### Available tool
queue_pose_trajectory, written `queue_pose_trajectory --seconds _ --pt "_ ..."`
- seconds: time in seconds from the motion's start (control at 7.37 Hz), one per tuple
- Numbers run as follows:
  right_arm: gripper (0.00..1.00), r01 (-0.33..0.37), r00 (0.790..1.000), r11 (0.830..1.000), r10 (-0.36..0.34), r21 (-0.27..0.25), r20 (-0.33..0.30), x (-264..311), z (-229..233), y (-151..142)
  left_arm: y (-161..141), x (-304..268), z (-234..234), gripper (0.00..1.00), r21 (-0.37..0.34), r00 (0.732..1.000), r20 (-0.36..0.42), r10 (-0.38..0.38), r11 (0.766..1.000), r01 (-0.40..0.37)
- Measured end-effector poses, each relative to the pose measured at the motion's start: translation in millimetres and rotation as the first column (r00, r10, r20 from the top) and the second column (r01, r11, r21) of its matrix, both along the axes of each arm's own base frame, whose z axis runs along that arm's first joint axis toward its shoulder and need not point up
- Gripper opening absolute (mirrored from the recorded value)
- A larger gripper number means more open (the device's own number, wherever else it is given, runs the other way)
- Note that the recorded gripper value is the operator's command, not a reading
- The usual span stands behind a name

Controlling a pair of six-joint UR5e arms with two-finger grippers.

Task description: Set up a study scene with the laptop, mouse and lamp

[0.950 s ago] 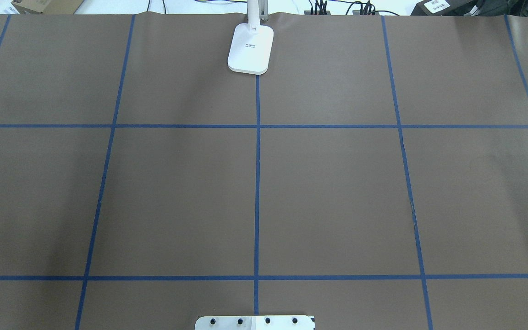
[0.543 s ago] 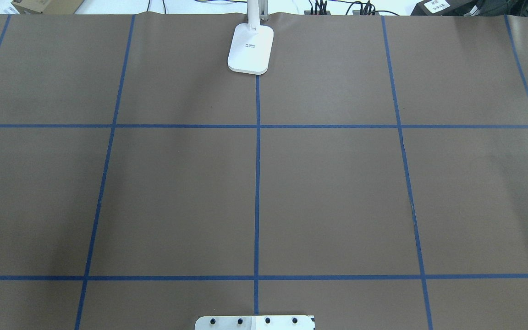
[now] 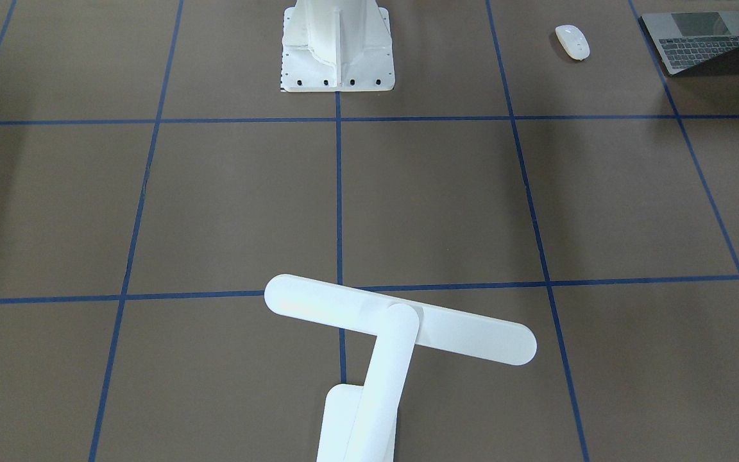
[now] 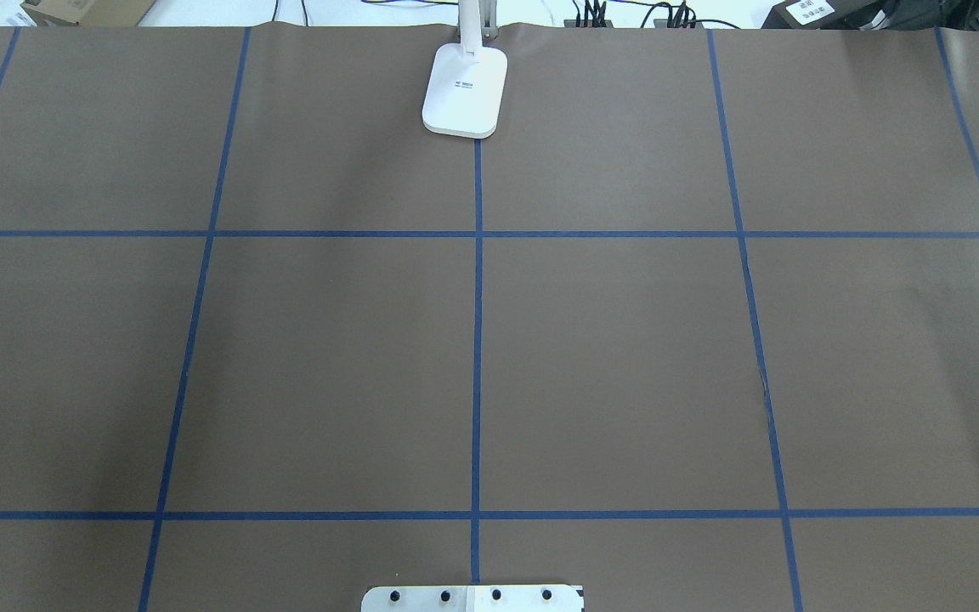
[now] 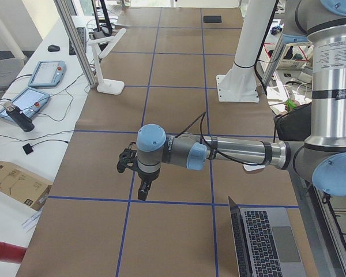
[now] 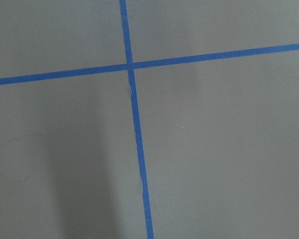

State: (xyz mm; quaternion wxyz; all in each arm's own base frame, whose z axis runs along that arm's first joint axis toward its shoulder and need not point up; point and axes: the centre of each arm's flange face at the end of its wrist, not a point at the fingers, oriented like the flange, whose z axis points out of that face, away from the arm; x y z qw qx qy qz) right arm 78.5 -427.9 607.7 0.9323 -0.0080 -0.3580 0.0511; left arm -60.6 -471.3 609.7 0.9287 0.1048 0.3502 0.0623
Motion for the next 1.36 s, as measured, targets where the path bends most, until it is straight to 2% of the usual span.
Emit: queue_pose_trajectory --seconds 0.41,0.68,0.95,1.09,1.22,1.36 --pt "0.99 0.001 0.999 1.0 -0.001 0.007 0.034 -2 -4 3 -1 0 5 1.0 -0.014 1.0 0.005 0.0 1.0 0.0" --pt "0.99 0.001 0.999 1.0 -0.001 0.002 0.043 -3 -3 4 1 -1 27 1.0 -0.067 1.0 0.002 -0.003 0.998 0.003" --pt "0.99 -0.002 0.997 1.0 0.002 0.004 0.071 -5 -7 4 8 -7 41 1.0 -0.164 1.0 0.004 -0.027 0.986 0.027" --pt "0.99 -0.003 0.995 1.0 0.003 0.006 0.1 -7 -10 3 16 -15 50 1.0 -0.222 0.998 0.01 -0.062 0.973 0.062" --pt "0.99 -0.004 0.993 1.0 0.004 0.001 0.119 -9 -10 3 30 -30 61 1.0 -0.303 0.99 0.017 -0.142 0.943 0.141" --pt "0.99 -0.005 0.992 1.0 0.006 -0.007 0.128 -9 -7 4 47 -44 71 1.0 -0.395 0.969 0.033 -0.246 0.887 0.239"
